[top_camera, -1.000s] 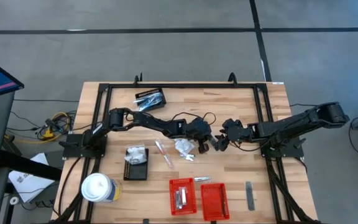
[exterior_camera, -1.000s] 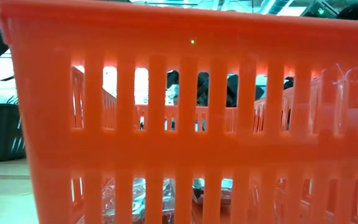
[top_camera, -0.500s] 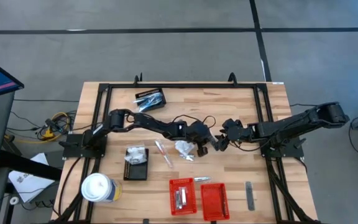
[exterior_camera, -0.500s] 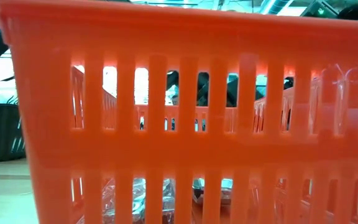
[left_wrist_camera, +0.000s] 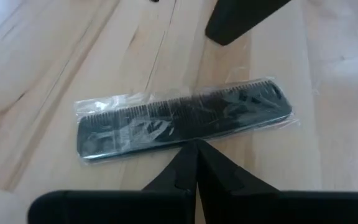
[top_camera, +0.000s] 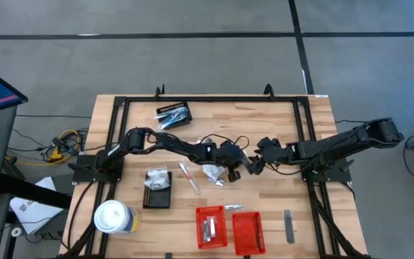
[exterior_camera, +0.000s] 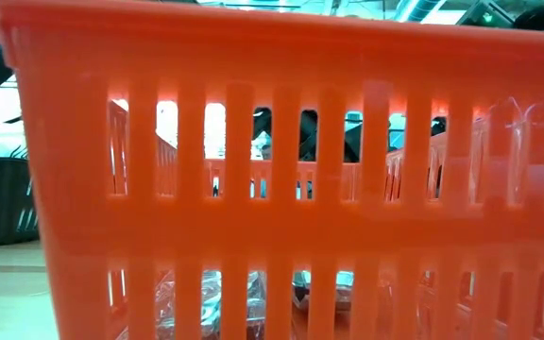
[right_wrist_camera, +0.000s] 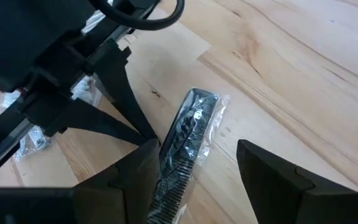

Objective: Pick & Place Travel size toiletries
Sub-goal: Put the black hair brush into the right red bin

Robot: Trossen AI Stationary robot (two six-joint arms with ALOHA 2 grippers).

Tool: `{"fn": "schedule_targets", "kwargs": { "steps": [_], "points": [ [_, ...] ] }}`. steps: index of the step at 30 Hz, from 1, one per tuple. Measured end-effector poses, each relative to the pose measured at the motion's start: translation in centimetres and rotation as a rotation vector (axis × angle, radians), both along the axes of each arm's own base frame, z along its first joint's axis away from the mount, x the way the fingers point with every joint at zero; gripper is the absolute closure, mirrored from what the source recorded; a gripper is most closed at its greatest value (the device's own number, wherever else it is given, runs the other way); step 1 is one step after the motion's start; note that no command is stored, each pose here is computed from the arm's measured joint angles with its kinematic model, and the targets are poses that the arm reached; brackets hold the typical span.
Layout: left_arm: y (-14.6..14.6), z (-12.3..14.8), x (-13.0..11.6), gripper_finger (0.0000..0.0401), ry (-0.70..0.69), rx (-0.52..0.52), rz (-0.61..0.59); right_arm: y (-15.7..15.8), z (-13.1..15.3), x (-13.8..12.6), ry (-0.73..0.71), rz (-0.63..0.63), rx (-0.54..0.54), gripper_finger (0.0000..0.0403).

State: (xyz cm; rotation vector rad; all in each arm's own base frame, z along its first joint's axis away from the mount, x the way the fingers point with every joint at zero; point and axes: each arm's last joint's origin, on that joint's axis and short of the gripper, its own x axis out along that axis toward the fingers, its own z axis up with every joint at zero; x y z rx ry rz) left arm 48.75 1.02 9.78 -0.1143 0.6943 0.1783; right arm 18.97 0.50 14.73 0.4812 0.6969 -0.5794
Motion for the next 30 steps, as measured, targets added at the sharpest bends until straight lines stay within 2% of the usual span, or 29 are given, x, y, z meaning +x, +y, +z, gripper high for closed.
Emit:
{"fn": "schedule_targets", "kwargs": {
  "steps": [13, 30],
  "points": [
    [0.2, 1.1, 0.5, 0.04, -0.094, -0.008, -0.01, 0.0, 0.0, 0.0, 0.002, 0.002, -0.003, 0.019],
    [0.7, 0.1, 0.0, 0.04, -0.001, -0.018, 0.007, 0.0, 0.0, 0.0, 0.001, 0.002, -0.004, 0.0192]
  ]
}}
